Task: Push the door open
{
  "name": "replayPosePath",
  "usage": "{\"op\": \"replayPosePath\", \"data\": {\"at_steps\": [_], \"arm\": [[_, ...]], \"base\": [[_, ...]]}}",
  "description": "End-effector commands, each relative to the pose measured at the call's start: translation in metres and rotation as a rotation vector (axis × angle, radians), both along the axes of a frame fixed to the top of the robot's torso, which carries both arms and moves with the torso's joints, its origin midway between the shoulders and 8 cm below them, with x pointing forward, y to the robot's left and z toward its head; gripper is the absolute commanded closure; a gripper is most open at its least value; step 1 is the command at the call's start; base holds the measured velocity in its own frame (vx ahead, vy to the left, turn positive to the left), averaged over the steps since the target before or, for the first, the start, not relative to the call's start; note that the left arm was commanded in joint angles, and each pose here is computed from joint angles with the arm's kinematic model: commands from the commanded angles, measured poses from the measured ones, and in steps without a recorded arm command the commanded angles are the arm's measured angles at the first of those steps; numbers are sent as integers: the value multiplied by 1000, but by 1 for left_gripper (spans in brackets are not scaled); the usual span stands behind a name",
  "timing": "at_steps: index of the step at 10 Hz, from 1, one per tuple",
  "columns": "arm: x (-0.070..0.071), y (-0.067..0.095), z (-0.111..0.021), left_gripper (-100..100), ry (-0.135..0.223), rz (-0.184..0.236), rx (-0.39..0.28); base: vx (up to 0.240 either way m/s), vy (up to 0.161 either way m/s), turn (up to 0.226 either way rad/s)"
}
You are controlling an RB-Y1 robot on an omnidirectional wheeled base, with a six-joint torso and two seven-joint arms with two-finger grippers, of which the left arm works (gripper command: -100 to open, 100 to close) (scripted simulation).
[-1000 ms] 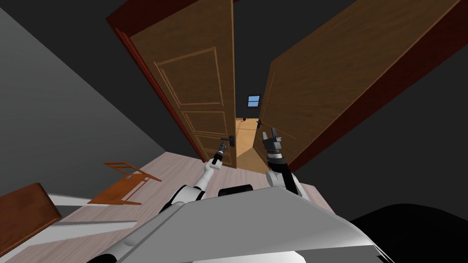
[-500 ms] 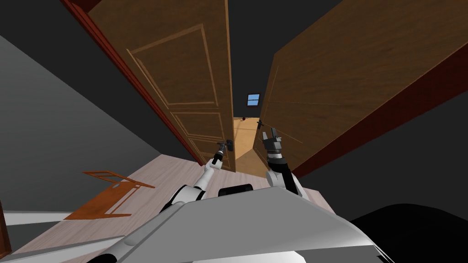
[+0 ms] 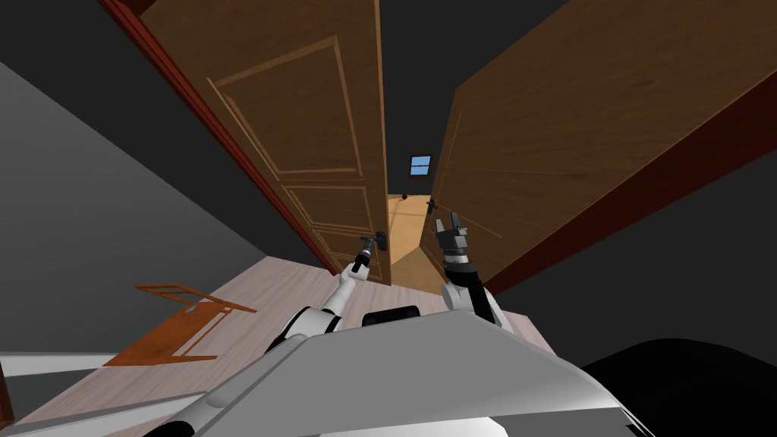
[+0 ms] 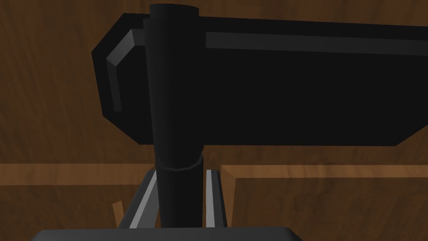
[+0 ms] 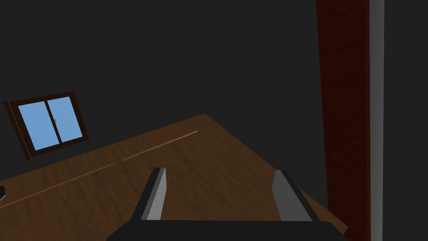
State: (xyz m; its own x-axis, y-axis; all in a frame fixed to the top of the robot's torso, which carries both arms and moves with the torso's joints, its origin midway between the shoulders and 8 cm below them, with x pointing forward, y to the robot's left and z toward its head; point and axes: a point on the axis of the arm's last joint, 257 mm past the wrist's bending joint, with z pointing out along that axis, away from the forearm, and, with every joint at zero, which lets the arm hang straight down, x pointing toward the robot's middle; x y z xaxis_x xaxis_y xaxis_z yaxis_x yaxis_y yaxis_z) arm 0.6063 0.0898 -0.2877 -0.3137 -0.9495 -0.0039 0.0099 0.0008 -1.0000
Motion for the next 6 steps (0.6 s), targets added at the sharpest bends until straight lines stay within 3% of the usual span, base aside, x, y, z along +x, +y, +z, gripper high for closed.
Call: {"op": "replayPosePath", "data": {"at_steps": [1,4,6], "arm": [[-2,0,-5,100,8,0,1],[4,19,-1,100,0,32,5],[6,32,-1,100,0,57,8]], "base": [[0,0,0],[131,-82,39],[190,-131,45]]}}
